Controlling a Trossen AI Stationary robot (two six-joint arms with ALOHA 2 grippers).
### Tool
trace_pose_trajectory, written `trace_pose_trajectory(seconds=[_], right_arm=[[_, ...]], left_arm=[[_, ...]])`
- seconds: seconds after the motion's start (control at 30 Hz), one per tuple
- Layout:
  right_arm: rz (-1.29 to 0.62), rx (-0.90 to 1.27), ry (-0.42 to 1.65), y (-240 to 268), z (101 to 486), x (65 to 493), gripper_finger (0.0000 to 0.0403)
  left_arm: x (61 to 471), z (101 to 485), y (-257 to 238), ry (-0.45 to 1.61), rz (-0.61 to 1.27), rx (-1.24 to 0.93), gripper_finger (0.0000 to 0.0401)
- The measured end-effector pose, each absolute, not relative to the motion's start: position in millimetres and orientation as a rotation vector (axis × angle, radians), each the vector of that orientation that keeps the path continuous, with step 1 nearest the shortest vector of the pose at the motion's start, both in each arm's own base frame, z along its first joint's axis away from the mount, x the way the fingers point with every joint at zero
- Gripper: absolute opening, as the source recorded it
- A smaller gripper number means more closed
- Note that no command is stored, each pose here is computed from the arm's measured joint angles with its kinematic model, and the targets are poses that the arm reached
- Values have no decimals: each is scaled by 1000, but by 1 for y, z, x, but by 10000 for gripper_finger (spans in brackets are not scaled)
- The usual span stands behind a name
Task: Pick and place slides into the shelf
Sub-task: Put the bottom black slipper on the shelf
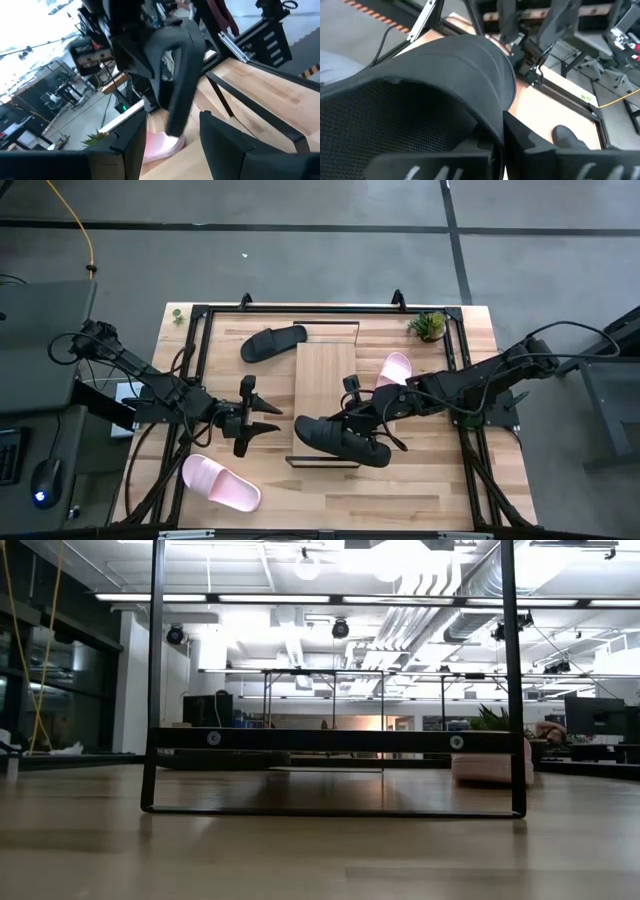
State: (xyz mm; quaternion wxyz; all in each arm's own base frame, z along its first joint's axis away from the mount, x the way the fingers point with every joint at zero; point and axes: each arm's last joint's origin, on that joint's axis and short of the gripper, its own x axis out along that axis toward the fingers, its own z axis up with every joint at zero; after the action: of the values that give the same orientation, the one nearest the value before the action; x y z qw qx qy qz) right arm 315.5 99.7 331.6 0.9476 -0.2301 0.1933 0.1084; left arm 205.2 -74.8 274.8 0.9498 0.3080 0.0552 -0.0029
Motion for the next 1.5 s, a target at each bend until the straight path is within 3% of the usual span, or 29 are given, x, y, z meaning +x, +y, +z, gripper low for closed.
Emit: trace_pose_trajectory(seconds=[0.6,1.5], right_arm=[[226,-464,377,100,333,316,0],[270,-493,280,104,329,332,0]], left_arm=[[237,260,-59,77,-101,538,168],[243,259,-63,17,-166,509,168]])
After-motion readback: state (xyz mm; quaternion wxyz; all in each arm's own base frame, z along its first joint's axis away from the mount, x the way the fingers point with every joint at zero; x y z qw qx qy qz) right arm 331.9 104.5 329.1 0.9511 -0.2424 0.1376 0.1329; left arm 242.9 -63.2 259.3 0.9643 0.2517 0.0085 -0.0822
